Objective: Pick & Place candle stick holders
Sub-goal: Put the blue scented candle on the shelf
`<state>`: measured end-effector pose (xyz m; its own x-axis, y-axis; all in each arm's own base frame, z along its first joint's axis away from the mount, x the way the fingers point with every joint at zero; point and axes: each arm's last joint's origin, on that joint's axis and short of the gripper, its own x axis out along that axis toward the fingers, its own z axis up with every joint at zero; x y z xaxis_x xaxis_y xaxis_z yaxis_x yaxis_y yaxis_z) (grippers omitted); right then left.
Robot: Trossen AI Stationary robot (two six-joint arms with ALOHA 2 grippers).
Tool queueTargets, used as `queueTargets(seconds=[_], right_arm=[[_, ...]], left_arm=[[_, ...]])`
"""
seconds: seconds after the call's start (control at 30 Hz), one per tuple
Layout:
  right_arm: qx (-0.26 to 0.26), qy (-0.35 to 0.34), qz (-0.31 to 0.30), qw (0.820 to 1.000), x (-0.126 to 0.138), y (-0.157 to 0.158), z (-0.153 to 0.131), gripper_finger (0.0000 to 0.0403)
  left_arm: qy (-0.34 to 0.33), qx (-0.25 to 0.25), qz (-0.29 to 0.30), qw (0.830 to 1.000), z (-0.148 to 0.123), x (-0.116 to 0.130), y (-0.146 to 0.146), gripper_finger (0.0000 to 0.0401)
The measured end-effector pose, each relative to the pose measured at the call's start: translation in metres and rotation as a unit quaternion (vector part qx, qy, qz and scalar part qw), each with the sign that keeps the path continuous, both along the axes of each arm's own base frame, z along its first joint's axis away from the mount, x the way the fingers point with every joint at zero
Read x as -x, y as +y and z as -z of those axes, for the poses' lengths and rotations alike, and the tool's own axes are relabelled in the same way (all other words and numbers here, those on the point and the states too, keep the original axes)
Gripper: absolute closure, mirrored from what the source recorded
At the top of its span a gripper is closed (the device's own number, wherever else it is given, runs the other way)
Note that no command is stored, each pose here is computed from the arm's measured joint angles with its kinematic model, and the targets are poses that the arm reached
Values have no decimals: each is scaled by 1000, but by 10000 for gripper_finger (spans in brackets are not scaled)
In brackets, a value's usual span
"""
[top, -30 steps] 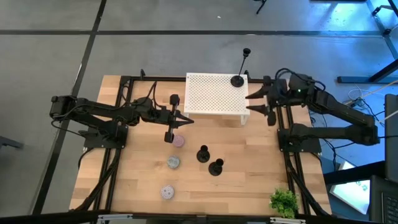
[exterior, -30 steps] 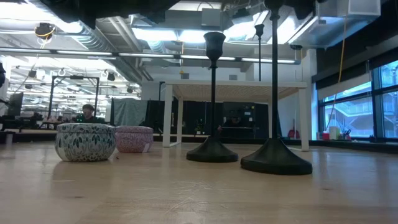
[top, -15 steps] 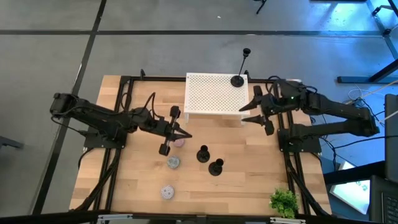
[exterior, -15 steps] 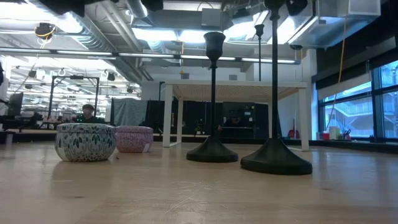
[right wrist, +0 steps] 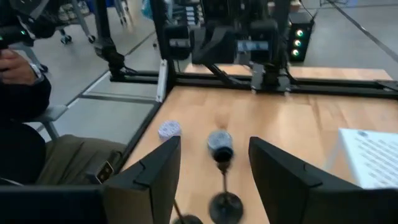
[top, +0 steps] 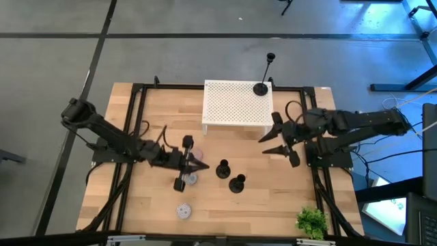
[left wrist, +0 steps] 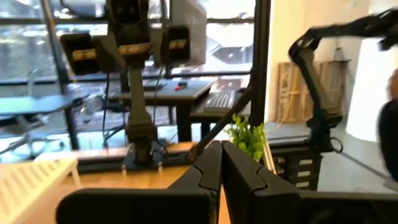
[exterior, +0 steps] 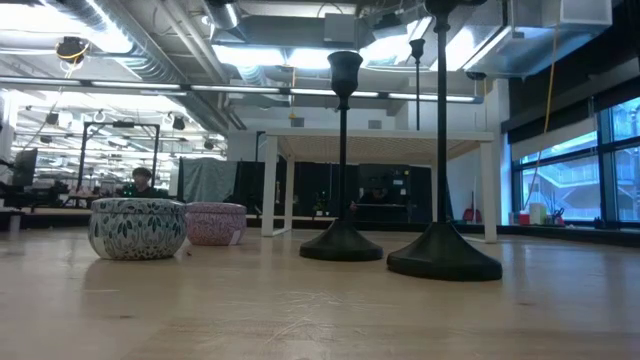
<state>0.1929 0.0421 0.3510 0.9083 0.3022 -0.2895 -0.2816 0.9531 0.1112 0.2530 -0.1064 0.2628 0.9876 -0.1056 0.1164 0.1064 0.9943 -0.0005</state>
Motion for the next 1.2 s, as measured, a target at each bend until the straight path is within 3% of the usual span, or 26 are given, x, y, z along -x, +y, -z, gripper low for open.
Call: queueTargets(seconds=[0.4, 0.6, 0.77, 0.97, 1.2], right_arm=[[-44, -19, -30, 998, -15, 65, 7, 210], [-69, -23, -11, 997, -19, 91, 13, 210], [-91, -28, -7, 995, -23, 107, 18, 210], [-109, -31, -10, 993, -27, 119, 22, 210], [-122, -30, 4, 992, -31, 126, 27, 210]], left_arm=[[111, -24, -91, 989, -13, 12, -89, 398], [181, 45, -97, 978, -6, 22, -102, 398], [259, 116, -130, 950, 14, 32, -97, 398], [330, 118, -200, 915, 42, 39, -88, 397], [445, 108, -154, 876, 75, 36, -99, 397]])
